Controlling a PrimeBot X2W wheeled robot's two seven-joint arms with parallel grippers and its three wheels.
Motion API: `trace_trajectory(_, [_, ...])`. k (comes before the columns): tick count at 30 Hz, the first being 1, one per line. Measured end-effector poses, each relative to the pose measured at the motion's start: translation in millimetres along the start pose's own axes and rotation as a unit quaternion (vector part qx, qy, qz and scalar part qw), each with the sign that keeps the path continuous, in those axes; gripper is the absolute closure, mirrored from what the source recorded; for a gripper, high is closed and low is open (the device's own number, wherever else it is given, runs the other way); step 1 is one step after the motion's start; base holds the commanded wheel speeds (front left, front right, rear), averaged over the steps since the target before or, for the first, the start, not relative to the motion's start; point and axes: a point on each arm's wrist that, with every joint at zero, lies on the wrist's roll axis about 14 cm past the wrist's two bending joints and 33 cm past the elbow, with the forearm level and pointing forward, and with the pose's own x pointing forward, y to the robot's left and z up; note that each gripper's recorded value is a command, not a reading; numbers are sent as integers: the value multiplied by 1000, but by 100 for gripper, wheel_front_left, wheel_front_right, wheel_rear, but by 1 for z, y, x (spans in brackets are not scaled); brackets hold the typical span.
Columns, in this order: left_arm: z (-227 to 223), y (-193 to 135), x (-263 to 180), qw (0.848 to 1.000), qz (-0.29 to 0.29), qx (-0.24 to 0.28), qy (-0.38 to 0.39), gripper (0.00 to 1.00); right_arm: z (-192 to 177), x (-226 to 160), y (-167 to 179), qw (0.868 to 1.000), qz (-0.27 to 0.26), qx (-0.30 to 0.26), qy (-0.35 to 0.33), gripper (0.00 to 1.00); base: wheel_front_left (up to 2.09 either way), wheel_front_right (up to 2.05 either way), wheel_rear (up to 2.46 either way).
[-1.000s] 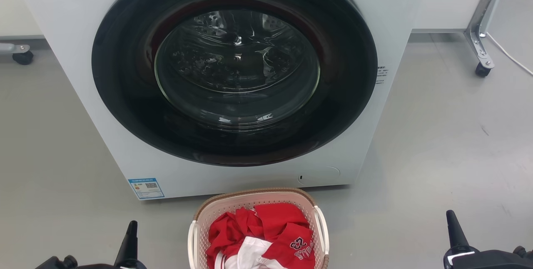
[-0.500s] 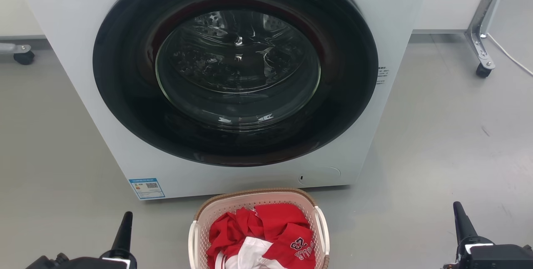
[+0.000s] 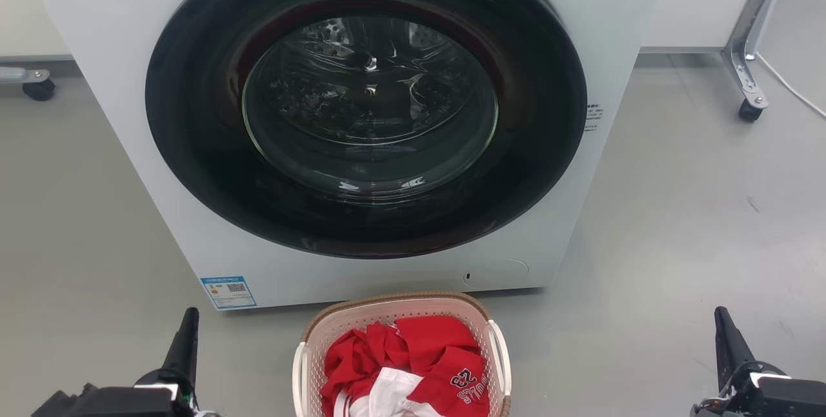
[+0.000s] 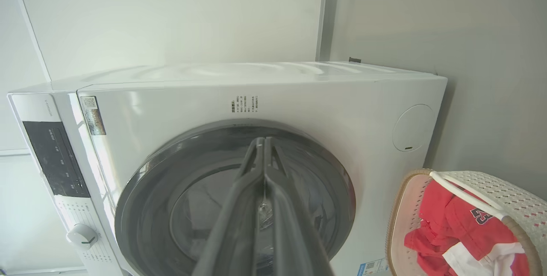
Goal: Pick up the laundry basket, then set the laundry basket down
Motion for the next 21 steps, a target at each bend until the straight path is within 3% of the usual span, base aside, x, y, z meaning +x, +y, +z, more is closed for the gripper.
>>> trace_trajectory(21, [-1, -5, 3, 1000, -10, -14, 1, 100, 0, 3, 6, 1000, 10, 9, 1, 100, 0, 0, 0])
